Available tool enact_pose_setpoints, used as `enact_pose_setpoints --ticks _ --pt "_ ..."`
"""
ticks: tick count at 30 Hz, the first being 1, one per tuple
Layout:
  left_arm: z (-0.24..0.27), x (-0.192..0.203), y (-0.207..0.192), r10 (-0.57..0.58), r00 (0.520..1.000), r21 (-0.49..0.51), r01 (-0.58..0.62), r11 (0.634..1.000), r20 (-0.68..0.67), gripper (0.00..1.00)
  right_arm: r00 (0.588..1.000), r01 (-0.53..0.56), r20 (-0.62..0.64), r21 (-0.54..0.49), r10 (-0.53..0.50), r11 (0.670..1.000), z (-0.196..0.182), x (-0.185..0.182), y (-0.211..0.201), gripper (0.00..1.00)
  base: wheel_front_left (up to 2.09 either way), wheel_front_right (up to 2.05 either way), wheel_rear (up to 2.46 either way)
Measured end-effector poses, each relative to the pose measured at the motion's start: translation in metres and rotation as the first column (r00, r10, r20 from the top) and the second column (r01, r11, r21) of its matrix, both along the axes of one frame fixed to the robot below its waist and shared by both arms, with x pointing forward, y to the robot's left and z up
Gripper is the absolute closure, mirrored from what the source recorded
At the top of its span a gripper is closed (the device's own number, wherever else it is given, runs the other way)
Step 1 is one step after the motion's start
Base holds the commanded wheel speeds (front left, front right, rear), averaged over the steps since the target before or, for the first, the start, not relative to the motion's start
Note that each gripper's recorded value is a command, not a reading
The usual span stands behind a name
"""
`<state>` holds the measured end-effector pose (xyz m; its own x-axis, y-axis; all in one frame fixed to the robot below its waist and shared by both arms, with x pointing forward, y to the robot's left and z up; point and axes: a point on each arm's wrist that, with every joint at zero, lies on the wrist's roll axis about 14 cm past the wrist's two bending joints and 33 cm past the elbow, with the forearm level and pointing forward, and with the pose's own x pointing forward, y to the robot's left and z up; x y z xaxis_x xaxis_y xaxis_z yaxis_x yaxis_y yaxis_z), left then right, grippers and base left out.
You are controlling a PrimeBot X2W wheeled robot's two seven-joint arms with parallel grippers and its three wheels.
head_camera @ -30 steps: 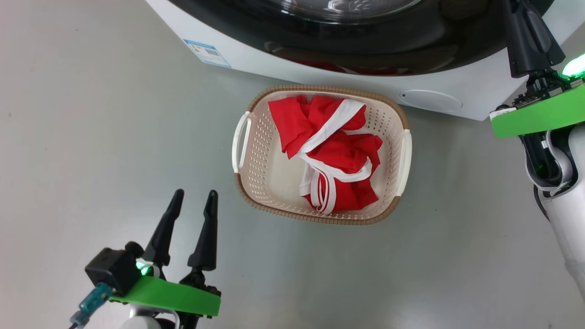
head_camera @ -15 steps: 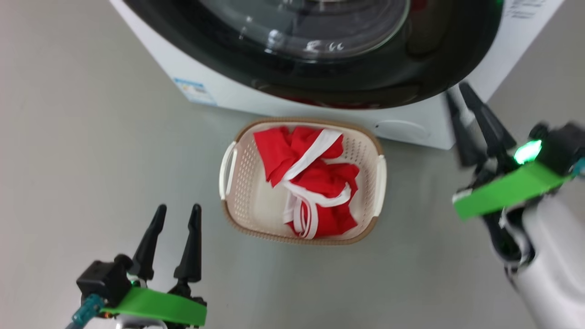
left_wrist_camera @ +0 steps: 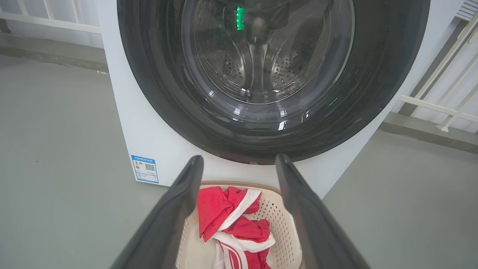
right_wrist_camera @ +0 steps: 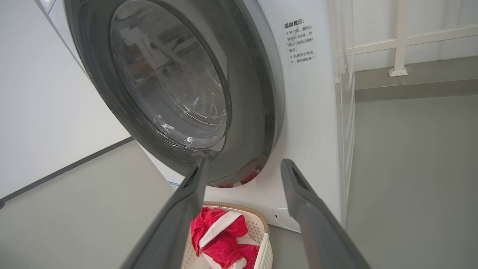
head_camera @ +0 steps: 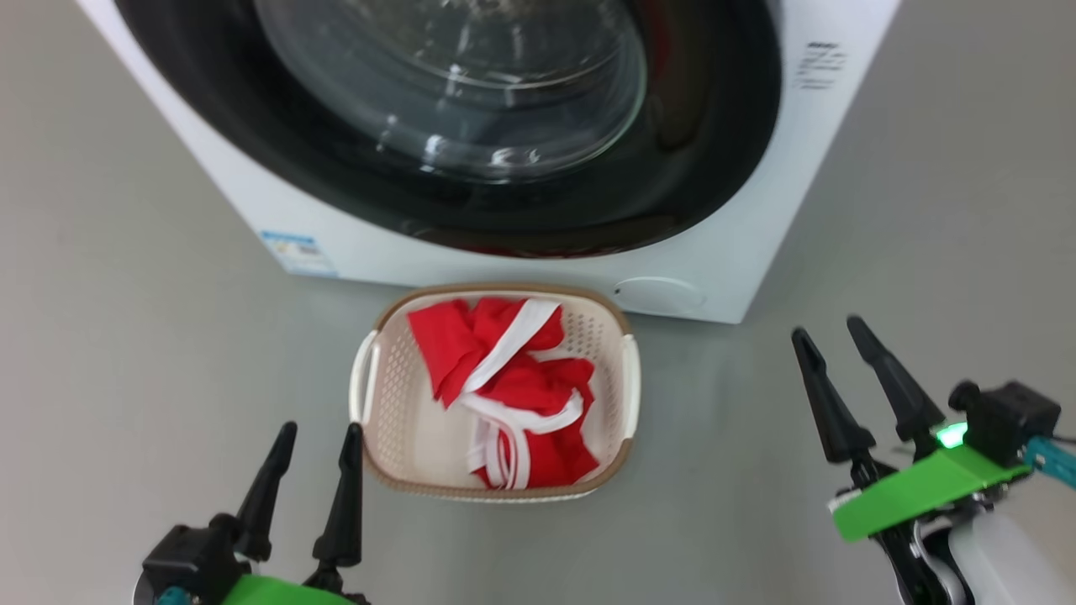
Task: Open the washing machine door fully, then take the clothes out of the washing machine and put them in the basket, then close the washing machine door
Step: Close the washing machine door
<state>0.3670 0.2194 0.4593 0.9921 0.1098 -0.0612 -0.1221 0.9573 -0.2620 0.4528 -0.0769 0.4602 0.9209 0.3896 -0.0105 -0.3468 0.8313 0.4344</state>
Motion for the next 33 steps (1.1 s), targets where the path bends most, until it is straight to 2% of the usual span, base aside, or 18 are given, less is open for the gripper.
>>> enact_pose_setpoints --ticks 8,18,27,33 --pt "0.007 -0.001 -0.016 -0.050 0.998 -0.002 0.050 0.999 0.025 0.00 0.992 0.121 -0.038 -0.032 -0.122 0.992 -0.007 -0.033 -0.045 0.00 0.00 0.00 0.00" --pt "0.016 -0.003 -0.026 -0.085 0.995 0.000 0.085 0.996 0.056 0.00 0.962 0.263 -0.064 -0.065 -0.267 0.963 -0.013 -0.070 -0.097 0.00 0.00 0.00 0.00" --pt "0.017 -0.010 -0.030 -0.104 0.993 0.012 0.103 0.995 0.059 0.00 0.929 0.356 -0.074 -0.076 -0.361 0.931 -0.015 -0.097 -0.129 0.00 0.00 0.00 0.00" --pt "0.019 -0.009 -0.030 -0.106 0.992 0.011 0.105 0.994 0.064 0.00 0.918 0.384 -0.081 -0.072 -0.389 0.920 -0.016 -0.107 -0.134 0.00 0.00 0.00 0.00"
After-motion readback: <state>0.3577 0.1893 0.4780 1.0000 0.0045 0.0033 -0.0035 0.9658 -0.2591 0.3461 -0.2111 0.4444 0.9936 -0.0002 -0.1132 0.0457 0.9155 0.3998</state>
